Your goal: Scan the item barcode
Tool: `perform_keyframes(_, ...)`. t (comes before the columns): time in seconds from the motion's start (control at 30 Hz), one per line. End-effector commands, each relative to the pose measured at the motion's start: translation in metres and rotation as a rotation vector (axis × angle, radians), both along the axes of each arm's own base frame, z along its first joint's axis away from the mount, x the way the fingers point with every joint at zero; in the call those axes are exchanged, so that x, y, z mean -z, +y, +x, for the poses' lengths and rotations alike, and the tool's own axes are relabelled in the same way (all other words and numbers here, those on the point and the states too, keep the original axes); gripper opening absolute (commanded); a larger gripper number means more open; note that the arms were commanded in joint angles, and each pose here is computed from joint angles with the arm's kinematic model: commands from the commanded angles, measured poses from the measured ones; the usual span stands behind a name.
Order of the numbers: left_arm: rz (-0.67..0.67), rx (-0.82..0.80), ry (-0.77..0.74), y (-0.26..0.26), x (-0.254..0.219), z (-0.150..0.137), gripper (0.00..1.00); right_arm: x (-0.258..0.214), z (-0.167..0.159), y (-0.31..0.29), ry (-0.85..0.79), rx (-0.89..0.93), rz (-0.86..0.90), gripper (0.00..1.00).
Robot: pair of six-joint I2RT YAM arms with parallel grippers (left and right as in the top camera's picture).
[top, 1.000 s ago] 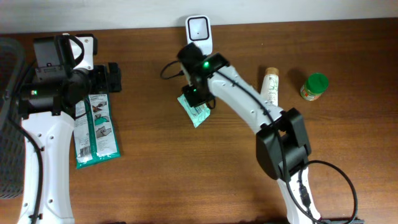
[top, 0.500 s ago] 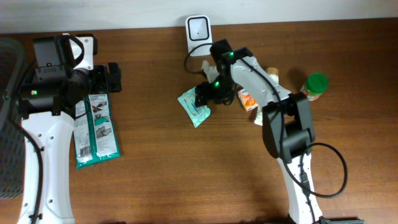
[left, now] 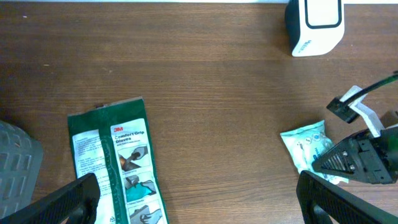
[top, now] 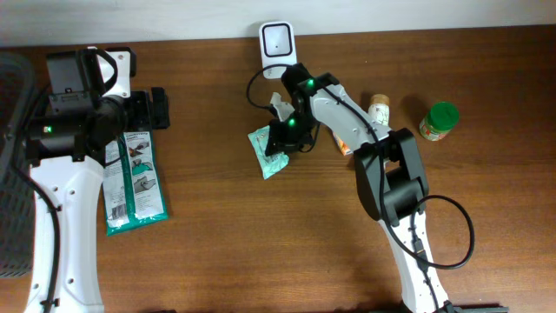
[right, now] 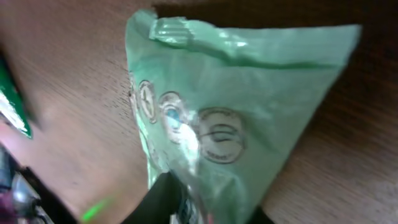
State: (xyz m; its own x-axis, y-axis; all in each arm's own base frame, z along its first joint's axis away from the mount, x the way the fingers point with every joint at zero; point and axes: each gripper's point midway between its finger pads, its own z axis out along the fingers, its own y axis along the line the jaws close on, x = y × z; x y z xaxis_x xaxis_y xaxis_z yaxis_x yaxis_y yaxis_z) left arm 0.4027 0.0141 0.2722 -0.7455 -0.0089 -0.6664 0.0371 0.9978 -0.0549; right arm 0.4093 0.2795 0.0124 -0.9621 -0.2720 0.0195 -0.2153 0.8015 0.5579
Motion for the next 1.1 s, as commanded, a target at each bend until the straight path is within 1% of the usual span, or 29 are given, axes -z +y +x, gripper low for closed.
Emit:
perform_keyframes(0.0,-0.001,0.014,-0.014,-0.002,-0.005,0.002,0.99,0.031,-0.001,-0.012,0.044,0.025,-0.068,0.05)
perform_keyframes(0.1,-0.001,0.014,-0.014,-0.002,-0.005,0.002,0.99,0.010,0.009,-0.008,-0.020,0.002,-0.042,0.04)
perform_keyframes(0.17,-0.001,0.014,-0.014,-0.002,-0.005,0.002,0.99,-0.021,0.020,-0.005,-0.104,-0.003,-0.028,0.04)
perform_keyframes(0.27,-0.001,0.014,-0.014,-0.002,-0.005,0.002,0.99,-0.050,0.031,-0.013,-0.210,0.005,-0.087,0.04)
perform_keyframes(0.3,-0.001,0.014,-0.014,-0.002,-0.005,0.002,0.99,-0.062,0.035,-0.018,-0.277,0.012,-0.164,0.04)
perform_keyframes(0.33,-0.001,0.014,-0.014,-0.002,-0.005,0.002,0.99,-0.065,0.036,-0.023,-0.307,0.023,-0.224,0.04)
perform_keyframes(0.43,-0.001,0.014,-0.014,-0.002,-0.005,0.002,0.99,-0.064,0.040,-0.038,-0.420,0.016,-0.467,0.04)
perform_keyframes(0.53,-0.001,0.014,-0.014,-0.002,-0.005,0.002,0.99,-0.058,0.045,-0.056,-0.546,0.018,-0.758,0.04)
perform_keyframes(0.6,-0.001,0.014,-0.014,-0.002,-0.005,0.002,0.99,-0.058,0.050,-0.064,-0.629,0.002,-0.920,0.04)
perform_keyframes(0.67,-0.001,0.014,-0.014,-0.002,-0.005,0.002,0.99,-0.055,0.054,-0.070,-0.687,-0.015,-1.042,0.04)
perform_keyframes(0.73,-0.001,0.014,-0.014,-0.002,-0.005,0.002,0.99,-0.043,0.055,-0.072,-0.697,-0.049,-1.107,0.04)
perform_keyframes(0.83,-0.001,0.014,-0.014,-0.002,-0.005,0.002,0.99,-0.031,0.054,-0.073,-0.679,-0.064,-1.116,0.04)
perform_keyframes(0.87,-0.001,0.014,-0.014,-0.002,-0.005,0.002,0.99,-0.026,0.051,-0.068,-0.660,-0.092,-1.084,0.04)
perform_keyframes(0.93,-0.001,0.014,-0.014,-0.002,-0.005,0.002,0.99,-0.012,0.039,-0.050,-0.595,-0.205,-0.966,0.05)
perform_keyframes(1.0,-0.001,0.014,-0.014,-0.002,-0.005,0.002,0.99,-0.001,0.025,-0.030,-0.538,-0.318,-0.843,0.15)
perform_keyframes(1.07,-0.001,0.014,-0.014,-0.002,-0.005,0.002,0.99,0.003,0.017,-0.020,-0.519,-0.352,-0.793,0.22)
